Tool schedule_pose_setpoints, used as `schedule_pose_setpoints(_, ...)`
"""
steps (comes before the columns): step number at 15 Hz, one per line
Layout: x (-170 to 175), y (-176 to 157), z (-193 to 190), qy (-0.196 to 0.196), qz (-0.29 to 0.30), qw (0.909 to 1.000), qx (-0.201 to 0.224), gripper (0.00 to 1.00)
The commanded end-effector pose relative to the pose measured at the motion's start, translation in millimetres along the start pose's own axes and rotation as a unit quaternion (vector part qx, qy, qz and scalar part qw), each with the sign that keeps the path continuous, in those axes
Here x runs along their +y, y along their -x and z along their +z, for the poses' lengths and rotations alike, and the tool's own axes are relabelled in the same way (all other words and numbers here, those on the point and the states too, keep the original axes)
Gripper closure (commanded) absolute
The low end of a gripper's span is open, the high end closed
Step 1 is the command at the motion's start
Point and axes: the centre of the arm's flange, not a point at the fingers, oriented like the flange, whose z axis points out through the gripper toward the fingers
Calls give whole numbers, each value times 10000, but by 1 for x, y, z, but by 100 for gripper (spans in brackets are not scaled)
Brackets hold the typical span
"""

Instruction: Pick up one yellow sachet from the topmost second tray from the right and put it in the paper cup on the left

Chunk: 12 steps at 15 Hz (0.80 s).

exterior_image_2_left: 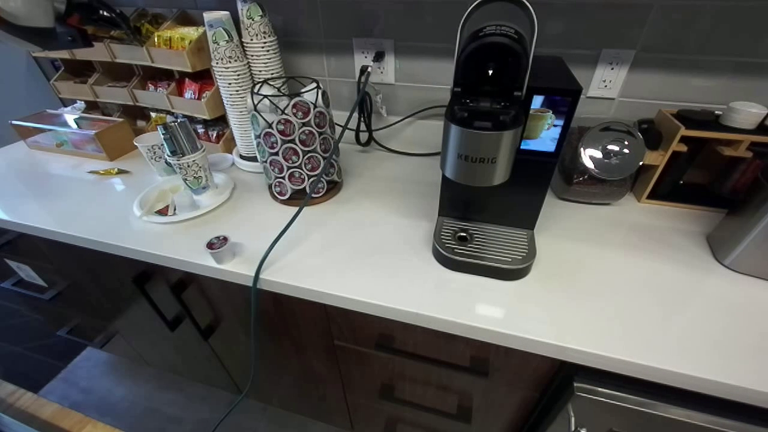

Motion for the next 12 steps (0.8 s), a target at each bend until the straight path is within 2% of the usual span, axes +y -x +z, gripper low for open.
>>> schedule_pose_setpoints(1, -2, -3, 10, 106, 32, 9999, -56, 100)
schedule_pose_setpoints(4, 17, -2, -5, 20, 86, 10000, 0, 100)
schedule_pose_setpoints(5, 31, -2, -14, -134, 163, 9998, -24, 100)
schedule_pose_setpoints(6, 40, -3, -21, -324, 255, 9991, -52, 100)
schedule_pose_setpoints(9, 71, -7, -43, -1249, 569, 9904, -148, 100)
schedule_pose_setpoints(12, 110, -5, -58, -1620, 675, 9843, -198, 100)
